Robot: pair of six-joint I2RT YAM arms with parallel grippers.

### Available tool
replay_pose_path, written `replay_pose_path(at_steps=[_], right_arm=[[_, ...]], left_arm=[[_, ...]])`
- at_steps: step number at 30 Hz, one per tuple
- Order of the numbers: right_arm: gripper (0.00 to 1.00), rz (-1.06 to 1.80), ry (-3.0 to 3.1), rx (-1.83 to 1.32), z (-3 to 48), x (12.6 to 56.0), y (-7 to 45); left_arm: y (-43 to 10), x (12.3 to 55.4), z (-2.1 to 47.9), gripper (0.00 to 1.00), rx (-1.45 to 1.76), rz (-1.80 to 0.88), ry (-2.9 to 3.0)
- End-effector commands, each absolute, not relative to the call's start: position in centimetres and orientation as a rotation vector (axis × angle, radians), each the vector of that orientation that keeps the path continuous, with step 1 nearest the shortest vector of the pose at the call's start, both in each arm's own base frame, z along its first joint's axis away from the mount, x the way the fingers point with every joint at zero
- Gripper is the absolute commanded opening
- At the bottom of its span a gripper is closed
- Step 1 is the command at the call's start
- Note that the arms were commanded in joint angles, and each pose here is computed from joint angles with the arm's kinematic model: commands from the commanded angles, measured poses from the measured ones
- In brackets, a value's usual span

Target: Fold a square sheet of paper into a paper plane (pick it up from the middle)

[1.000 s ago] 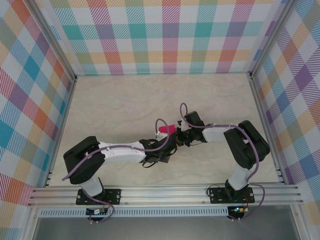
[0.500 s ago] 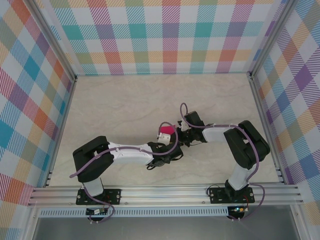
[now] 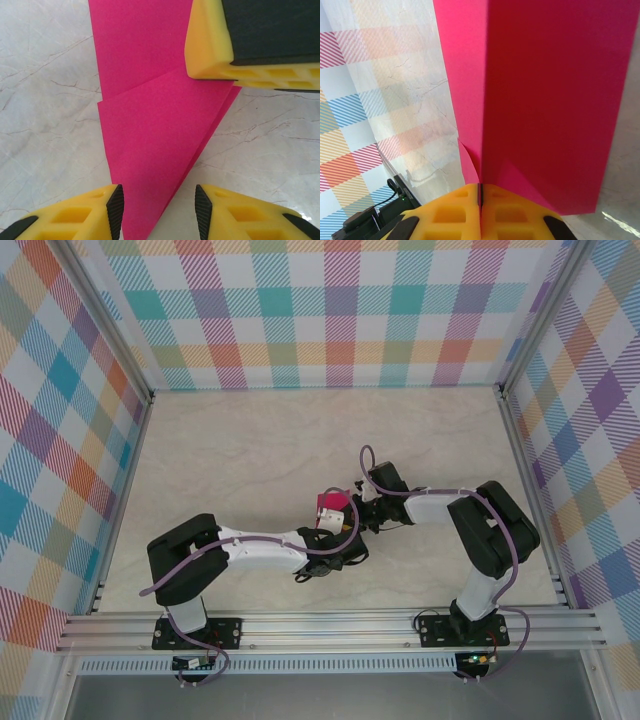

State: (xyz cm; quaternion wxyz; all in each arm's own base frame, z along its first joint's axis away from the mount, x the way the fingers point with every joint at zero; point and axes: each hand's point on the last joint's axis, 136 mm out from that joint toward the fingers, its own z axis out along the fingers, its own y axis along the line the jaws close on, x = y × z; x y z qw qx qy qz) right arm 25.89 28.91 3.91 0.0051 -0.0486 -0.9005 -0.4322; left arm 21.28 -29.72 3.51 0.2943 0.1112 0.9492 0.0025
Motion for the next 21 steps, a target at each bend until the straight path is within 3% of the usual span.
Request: replay_pose_path(at_steps=[1, 10, 21], right_arm=[[0.03, -1.413, -2.811, -0.114, 5.6, 26.4, 29.7], [0.03, -1.415, -2.809, -0.115, 5.8, 26.4, 29.7], [0.03, -1.410, -2.808, -0.117, 5.6, 26.3, 29.7]], left_arm=[[-29.6, 21.3, 3.4, 0.42, 0.306, 0.055, 2.506], [-28.9, 21.5, 2.9, 0.38, 0.288, 0.104, 2.499], [-28.3, 21.7, 3.2, 0.23, 0.278, 0.133, 2.482]])
